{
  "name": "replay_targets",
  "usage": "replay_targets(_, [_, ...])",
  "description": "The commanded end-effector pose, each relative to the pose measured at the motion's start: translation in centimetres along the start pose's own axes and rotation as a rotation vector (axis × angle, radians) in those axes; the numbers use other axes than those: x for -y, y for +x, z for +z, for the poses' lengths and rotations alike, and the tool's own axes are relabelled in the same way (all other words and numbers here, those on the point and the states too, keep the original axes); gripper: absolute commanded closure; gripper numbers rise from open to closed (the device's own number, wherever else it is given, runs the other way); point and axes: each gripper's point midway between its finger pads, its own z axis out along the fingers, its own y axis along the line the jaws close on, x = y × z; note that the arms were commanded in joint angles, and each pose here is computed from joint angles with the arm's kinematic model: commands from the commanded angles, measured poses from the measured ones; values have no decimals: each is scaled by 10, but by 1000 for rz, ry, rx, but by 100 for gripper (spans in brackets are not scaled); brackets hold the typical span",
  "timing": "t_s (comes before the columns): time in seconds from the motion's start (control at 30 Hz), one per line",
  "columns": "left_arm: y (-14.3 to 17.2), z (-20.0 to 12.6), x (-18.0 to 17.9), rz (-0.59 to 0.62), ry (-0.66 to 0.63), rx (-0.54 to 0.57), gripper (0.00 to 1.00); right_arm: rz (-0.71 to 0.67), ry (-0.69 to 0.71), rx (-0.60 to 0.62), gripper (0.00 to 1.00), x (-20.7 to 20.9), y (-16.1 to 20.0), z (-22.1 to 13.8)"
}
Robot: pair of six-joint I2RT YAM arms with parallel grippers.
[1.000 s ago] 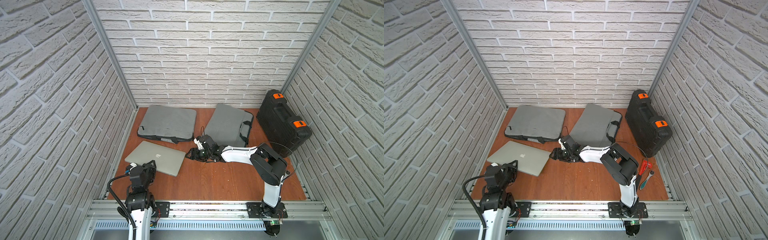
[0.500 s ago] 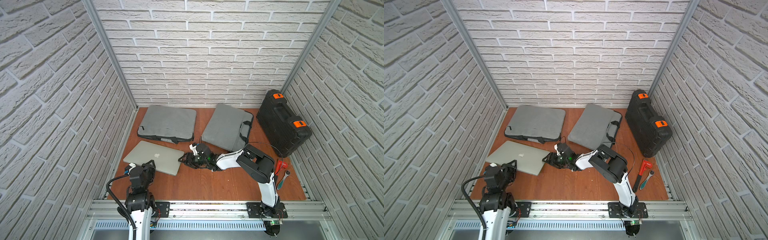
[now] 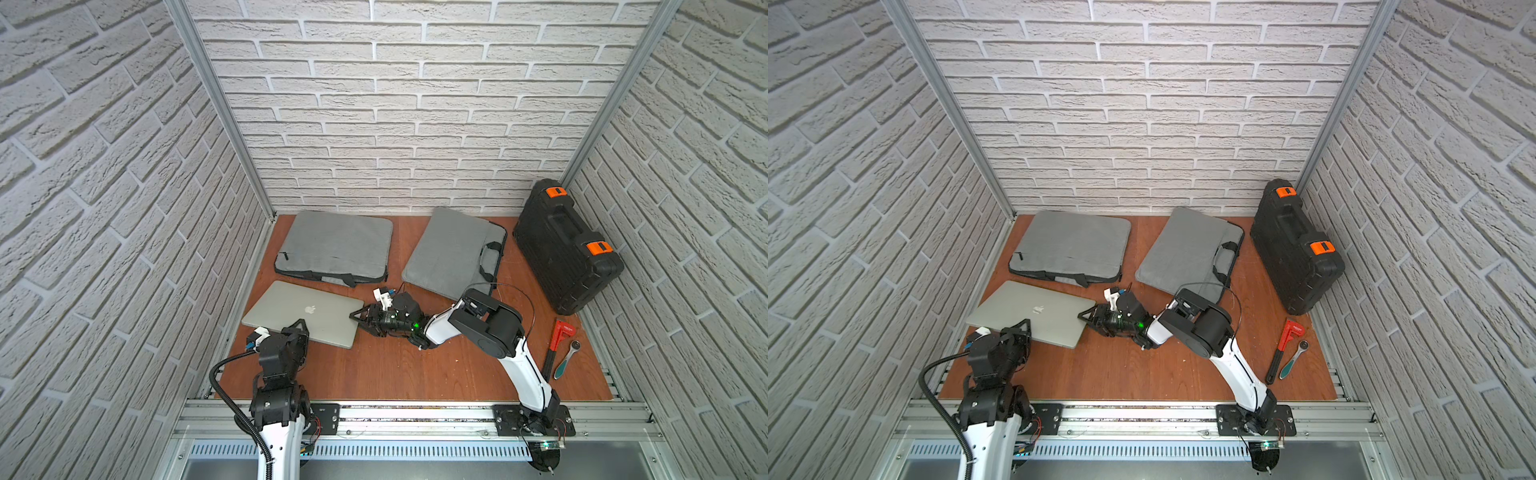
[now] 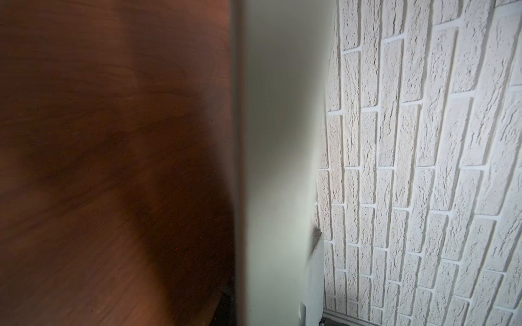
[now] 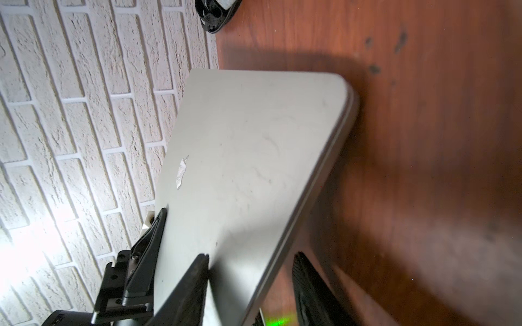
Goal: Open the zippered laptop bag and take out the laptop
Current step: Place the laptop at the center of the board.
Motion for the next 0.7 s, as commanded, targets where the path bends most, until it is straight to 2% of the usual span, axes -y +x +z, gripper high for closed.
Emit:
replay_targets(0.0, [13, 11, -38, -25, -85, -46, 87, -2, -104, -10, 52, -27, 5, 6])
replay_targets(0.23, [17, 14, -46, -37, -103, -57, 86, -21, -168, 3, 53, -47, 3, 8])
replay_targets(0.33, [19, 16, -48, -45, -109, -64, 86, -27, -195, -2, 56, -56, 2, 11])
replay_targets(0.53, [18, 16, -45, -43, -100, -63, 85, -15, -252, 0, 70, -65, 1, 12])
replay_targets(0.67, [18, 15, -41, -42, -89, -60, 72, -9, -283, 17, 85, -67, -1, 9])
